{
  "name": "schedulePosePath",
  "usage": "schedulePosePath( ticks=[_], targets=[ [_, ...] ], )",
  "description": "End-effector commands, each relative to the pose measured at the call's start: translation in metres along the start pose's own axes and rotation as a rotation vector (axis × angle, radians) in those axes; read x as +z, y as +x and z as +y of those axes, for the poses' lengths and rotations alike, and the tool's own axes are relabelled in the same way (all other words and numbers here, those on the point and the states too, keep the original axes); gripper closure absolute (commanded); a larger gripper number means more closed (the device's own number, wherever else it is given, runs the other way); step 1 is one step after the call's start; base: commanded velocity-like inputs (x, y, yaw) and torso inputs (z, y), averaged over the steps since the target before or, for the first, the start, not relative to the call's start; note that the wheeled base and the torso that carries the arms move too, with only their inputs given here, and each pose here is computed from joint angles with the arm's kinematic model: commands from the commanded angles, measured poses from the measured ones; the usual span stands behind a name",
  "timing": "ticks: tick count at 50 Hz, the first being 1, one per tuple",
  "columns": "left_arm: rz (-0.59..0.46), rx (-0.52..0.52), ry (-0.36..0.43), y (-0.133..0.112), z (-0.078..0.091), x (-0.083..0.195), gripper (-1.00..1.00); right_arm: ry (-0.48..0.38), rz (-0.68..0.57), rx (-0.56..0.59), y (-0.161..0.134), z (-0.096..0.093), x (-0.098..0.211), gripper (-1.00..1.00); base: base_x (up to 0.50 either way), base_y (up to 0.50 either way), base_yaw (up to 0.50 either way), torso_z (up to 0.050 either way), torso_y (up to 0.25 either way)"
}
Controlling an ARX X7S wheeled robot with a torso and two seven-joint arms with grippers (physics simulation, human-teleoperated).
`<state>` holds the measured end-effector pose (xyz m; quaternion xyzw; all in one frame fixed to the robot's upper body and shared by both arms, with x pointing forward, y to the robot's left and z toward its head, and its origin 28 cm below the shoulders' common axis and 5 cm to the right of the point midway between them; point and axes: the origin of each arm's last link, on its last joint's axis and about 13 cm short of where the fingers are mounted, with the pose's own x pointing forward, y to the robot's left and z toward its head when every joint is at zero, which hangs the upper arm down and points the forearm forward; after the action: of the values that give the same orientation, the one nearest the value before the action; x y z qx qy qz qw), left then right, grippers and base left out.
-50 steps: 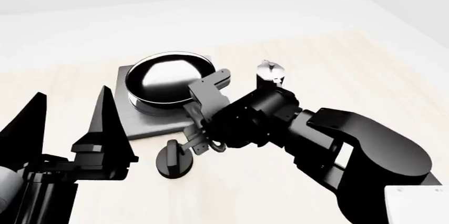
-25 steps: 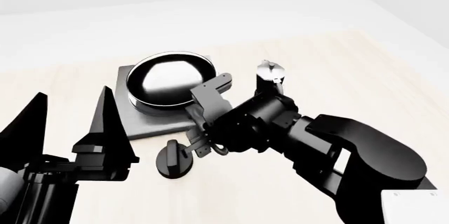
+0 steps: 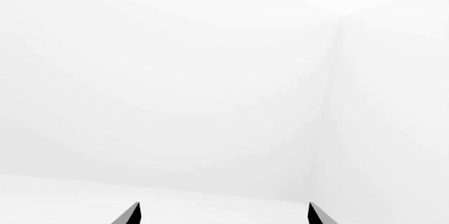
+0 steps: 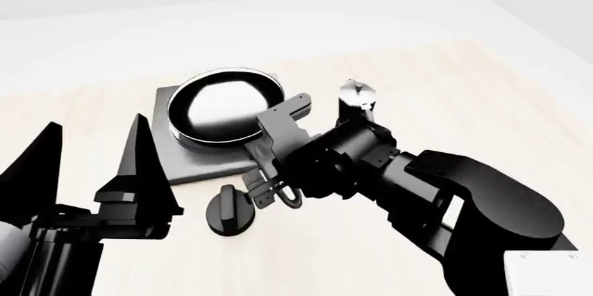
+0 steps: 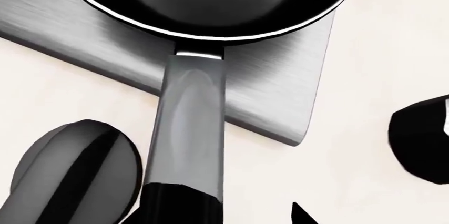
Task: Put the frying pan on the stove.
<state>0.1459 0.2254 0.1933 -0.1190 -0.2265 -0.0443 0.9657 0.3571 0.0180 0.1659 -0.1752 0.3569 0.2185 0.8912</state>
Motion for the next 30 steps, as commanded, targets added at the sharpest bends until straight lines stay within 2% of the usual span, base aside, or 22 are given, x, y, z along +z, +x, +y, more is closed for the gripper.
schedulePosePath(
  ticks=[1, 4, 6, 9, 30],
  targets=[
    [0.000, -0.001, -0.001, 0.000, 0.000, 0.000, -1.00, 0.004, -0.005, 0.000, 0.000, -0.001, 0.001, -1.00, 0.00, 0.00, 0.00, 0.000, 0.000],
    [0.000, -0.001, 0.000, 0.000, 0.000, 0.000, -1.00, 0.006, -0.011, 0.006, 0.000, -0.001, 0.002, -1.00, 0.00, 0.00, 0.00, 0.000, 0.000],
    [0.000, -0.001, 0.000, 0.000, 0.000, 0.000, -1.00, 0.049, -0.049, 0.070, 0.001, 0.001, 0.004, -1.00, 0.00, 0.00, 0.00, 0.000, 0.000],
    [0.000, -0.002, 0.000, 0.000, -0.001, 0.000, -1.00, 0.059, -0.060, 0.072, 0.000, 0.002, 0.005, -1.00, 0.00, 0.00, 0.00, 0.000, 0.000],
    [-0.004, -0.009, -0.002, -0.001, -0.002, 0.002, -1.00, 0.018, -0.118, 0.077, -0.025, 0.010, 0.033, -1.00, 0.00, 0.00, 0.00, 0.000, 0.000]
  ],
)
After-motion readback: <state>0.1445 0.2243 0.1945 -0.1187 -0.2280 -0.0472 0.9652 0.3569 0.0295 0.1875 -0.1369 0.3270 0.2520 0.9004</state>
